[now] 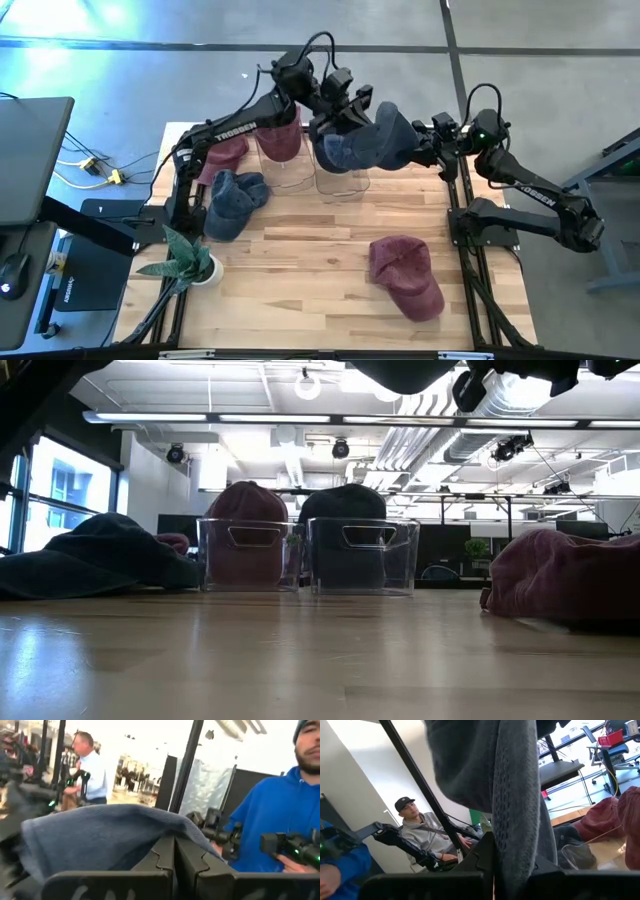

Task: Pick & Place hat
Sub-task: Put the right blue cap into the right bin

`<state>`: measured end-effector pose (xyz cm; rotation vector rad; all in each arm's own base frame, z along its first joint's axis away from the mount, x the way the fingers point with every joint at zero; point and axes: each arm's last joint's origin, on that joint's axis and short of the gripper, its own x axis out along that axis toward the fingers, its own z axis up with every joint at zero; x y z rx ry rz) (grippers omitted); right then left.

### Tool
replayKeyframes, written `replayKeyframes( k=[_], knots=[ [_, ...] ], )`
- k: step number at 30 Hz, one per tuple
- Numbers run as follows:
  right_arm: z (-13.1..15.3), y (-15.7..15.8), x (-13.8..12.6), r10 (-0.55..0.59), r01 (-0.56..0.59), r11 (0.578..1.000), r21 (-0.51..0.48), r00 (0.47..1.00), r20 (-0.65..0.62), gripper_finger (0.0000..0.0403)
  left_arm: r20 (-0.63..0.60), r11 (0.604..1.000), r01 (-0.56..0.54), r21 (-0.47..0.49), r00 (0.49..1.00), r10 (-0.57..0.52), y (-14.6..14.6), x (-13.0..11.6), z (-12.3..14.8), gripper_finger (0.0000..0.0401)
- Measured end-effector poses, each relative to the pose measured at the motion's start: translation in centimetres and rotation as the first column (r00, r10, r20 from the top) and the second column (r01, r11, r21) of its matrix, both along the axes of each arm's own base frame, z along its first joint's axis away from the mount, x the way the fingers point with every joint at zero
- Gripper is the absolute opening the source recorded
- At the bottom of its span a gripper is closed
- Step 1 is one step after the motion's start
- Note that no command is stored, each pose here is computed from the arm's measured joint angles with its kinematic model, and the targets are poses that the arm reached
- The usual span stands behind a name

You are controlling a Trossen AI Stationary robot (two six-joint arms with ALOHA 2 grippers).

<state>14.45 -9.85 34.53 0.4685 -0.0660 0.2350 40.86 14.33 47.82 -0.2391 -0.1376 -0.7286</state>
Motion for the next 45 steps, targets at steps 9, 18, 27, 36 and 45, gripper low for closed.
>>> replayKeyframes(
  k=[9, 18, 27, 36, 45],
  knots=[
    [-0.2, 0.0, 0.0, -0.004, 0.004, 1.000, 0.010, 1.000, -0.016, 0.0011, -0.024, 0.978, -0.142, -0.152, 0.990, 0.140, 2.1, -0.6, 0.5, 0.0000],
    [-0.7, -0.1, 0.1, -0.016, 0.016, 1.000, 0.009, 0.999, -0.044, 0.0010, -0.004, 0.952, -0.220, -0.215, 0.975, 0.224, 3.0, 1.0, -1.0, 0.0000],
    [-3.8, -0.5, 0.3, -0.061, 0.070, 0.990, 0.120, 0.995, -0.075, 0.0008, -0.040, 0.923, -0.337, -0.185, 0.941, 0.336, 7.8, -0.9, -1.8, 0.0000],
    [-1.2, 0.2, -0.5, -0.016, 0.002, 0.997, 0.074, 0.981, 0.194, 0.0009, -0.322, 0.867, -0.482, -0.126, 0.846, 0.424, 14.0, -5.1, -4.2, 0.0000],
    [-1.6, -0.4, -0.1, -0.144, 0.113, 0.979, 0.167, 0.972, 0.185, 0.0012, -0.306, 0.950, -0.289, -0.115, 0.921, 0.243, 9.0, -1.9, -4.0, 0.0000]
  ],
)
